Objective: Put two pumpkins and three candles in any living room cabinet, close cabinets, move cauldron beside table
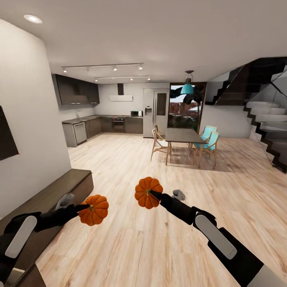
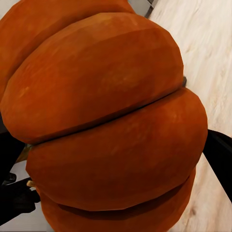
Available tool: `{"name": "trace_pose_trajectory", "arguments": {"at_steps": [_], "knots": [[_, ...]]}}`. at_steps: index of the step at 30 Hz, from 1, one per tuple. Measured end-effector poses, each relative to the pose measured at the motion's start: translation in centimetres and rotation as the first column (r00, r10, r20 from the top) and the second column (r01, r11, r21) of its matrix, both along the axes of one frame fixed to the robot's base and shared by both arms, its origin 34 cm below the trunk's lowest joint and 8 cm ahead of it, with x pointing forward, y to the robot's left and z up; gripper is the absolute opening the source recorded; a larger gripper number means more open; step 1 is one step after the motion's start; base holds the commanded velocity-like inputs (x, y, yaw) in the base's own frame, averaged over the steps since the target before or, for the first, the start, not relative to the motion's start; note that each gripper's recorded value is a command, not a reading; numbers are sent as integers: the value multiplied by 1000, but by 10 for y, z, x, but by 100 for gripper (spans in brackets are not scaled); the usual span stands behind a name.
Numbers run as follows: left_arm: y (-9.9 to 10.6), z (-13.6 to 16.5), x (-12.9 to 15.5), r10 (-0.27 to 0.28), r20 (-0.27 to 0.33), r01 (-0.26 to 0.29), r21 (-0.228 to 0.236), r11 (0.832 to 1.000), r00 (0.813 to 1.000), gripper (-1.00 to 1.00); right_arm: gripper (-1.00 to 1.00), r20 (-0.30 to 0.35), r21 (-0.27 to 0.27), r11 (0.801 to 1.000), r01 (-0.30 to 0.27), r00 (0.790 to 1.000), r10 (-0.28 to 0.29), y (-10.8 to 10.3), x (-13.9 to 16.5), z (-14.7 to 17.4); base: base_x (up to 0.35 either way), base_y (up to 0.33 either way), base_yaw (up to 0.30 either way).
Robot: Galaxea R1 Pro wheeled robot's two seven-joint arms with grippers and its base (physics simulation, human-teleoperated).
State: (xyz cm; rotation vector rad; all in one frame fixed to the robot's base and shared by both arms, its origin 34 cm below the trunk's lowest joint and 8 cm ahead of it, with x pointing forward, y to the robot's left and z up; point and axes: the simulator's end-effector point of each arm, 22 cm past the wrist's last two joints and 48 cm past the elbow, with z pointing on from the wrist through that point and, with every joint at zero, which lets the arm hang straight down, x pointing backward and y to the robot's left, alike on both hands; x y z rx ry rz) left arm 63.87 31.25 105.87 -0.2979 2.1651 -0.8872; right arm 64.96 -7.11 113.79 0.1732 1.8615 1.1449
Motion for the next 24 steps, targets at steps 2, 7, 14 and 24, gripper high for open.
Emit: {"name": "trace_pose_trajectory", "arguments": {"at_steps": [2,7,14,24], "knots": [[0,0,0,0,0,0,1,1000,1000,-100,-100,-1,0,1000,0,1000,0,0,0,0,302,-159,266],[-2,2,0,-2,3,2,-15,1000,1000,-100,-100,-5,-5,1000,1,1000,-1,-1,0,-3,252,-195,275],[-2,2,0,-2,1,2,-14,1000,1000,-100,-100,-5,-6,1000,1,1000,-1,-1,1,-3,51,-49,279],[-2,0,0,-2,-1,2,-11,1000,1000,-100,-100,10,-31,999,4,1000,-4,-2,2,-4,1,-1,279]]}}
